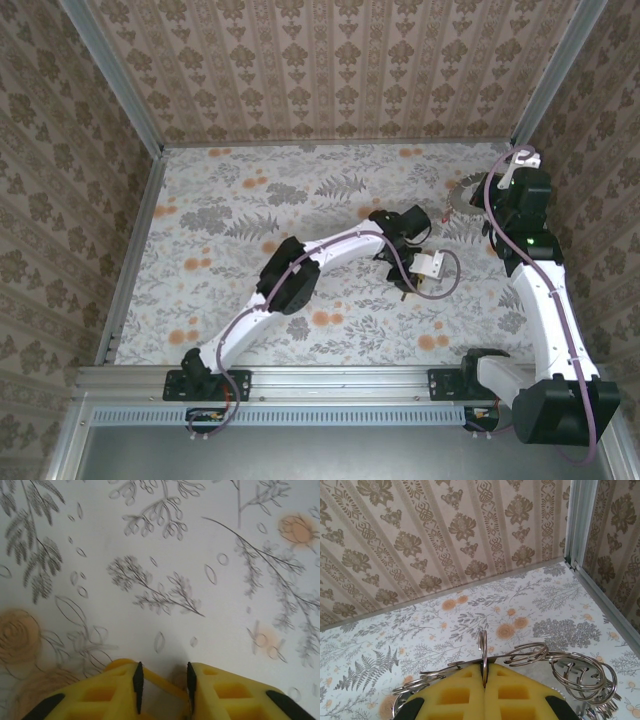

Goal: Put the keys on the keyring

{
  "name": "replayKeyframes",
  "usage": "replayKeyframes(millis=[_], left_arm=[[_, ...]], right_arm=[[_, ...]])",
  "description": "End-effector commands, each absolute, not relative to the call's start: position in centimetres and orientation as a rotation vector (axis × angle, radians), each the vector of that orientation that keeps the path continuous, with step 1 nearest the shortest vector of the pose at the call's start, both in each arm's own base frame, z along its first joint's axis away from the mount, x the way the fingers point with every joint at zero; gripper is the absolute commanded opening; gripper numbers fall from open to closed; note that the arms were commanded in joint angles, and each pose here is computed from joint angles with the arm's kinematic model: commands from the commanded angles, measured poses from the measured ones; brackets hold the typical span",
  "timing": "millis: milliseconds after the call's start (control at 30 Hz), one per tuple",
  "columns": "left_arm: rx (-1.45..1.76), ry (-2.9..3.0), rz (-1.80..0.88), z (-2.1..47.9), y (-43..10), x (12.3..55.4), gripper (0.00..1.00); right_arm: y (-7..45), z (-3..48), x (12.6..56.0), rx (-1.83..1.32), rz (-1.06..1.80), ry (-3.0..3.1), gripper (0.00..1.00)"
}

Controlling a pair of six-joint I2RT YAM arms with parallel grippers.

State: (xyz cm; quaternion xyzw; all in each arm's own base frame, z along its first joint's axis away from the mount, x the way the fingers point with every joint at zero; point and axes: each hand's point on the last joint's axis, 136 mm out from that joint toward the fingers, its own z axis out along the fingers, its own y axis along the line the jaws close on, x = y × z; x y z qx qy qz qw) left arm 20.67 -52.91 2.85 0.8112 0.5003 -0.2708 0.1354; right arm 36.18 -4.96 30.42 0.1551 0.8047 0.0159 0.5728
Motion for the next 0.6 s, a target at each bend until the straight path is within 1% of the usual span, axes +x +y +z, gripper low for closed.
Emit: replayKeyframes(millis=[0,133,400,567], left_arm=[[2.324,1.478,-0.809,3.5,-51.8,20.8,0.37],[2.261,1.476,-0.866,5.2,-51.9,21.4,0.42],[2.239,1.484,-0.897,5.8,-51.4,21.9,0.47],[2.231,1.458,-0.903,7.1,-51.1,21.8,0.50]], right_arm=[[-4.7,33.4,36.1,0.322,0.052,1.807,0.00],[-4.4,33.4,36.2,0.309,0.068,1.806,0.00],[-4.1,33.5,36.1,0.285,0.077,1.806,0.00],[-3.7,33.5,36.2,0.259,0.090,1.810,0.00]])
